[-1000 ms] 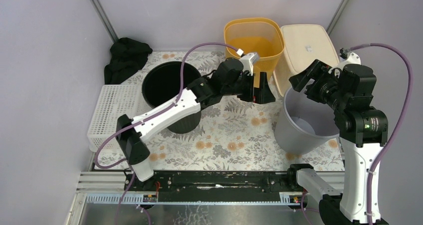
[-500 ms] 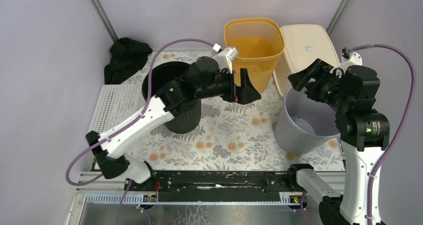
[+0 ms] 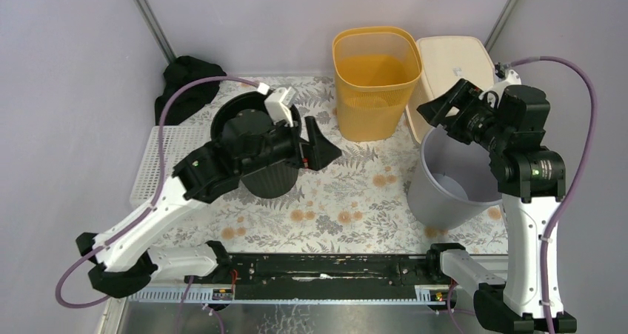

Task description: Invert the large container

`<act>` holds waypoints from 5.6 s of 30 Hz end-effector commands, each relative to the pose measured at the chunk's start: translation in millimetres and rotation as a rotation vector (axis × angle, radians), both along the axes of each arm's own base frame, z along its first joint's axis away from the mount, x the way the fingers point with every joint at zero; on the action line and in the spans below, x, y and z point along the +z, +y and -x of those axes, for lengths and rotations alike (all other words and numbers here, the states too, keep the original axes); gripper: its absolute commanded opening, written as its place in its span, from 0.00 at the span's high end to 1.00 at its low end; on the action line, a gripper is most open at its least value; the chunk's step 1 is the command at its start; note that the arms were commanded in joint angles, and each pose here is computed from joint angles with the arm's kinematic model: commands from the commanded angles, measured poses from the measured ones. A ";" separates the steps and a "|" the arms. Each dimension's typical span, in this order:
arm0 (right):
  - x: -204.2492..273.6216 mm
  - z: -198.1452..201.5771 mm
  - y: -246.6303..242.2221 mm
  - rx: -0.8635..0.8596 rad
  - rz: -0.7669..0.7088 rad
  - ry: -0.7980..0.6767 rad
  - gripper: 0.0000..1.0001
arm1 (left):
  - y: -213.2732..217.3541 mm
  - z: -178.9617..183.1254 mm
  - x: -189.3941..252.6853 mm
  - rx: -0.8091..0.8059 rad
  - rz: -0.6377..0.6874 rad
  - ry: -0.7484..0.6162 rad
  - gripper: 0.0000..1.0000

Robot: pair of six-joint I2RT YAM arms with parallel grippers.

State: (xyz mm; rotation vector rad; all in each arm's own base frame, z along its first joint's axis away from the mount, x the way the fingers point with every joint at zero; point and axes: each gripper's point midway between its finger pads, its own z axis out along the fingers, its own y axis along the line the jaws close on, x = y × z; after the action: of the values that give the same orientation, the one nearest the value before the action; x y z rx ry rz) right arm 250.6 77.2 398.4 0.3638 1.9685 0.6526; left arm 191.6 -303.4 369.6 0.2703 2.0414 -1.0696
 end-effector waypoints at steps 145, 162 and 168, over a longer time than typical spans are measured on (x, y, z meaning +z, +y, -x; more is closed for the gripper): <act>-103.1 -3.6 76.5 0.279 0.332 0.305 0.47 | 84.9 2.8 -115.2 0.199 -0.558 0.295 0.78; -82.0 1.2 84.9 0.312 0.281 0.279 0.47 | 69.2 -1.5 -68.8 0.153 -0.425 0.196 0.01; -59.6 9.3 97.9 0.376 0.234 0.241 0.46 | 84.7 -10.0 -38.3 0.233 -0.406 0.123 0.00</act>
State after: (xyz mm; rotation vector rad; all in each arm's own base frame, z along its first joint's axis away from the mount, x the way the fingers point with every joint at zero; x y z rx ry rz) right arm 249.0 162.5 311.4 -0.0381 2.3922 0.5172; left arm 194.4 -229.0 298.1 0.2071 2.4417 -0.5378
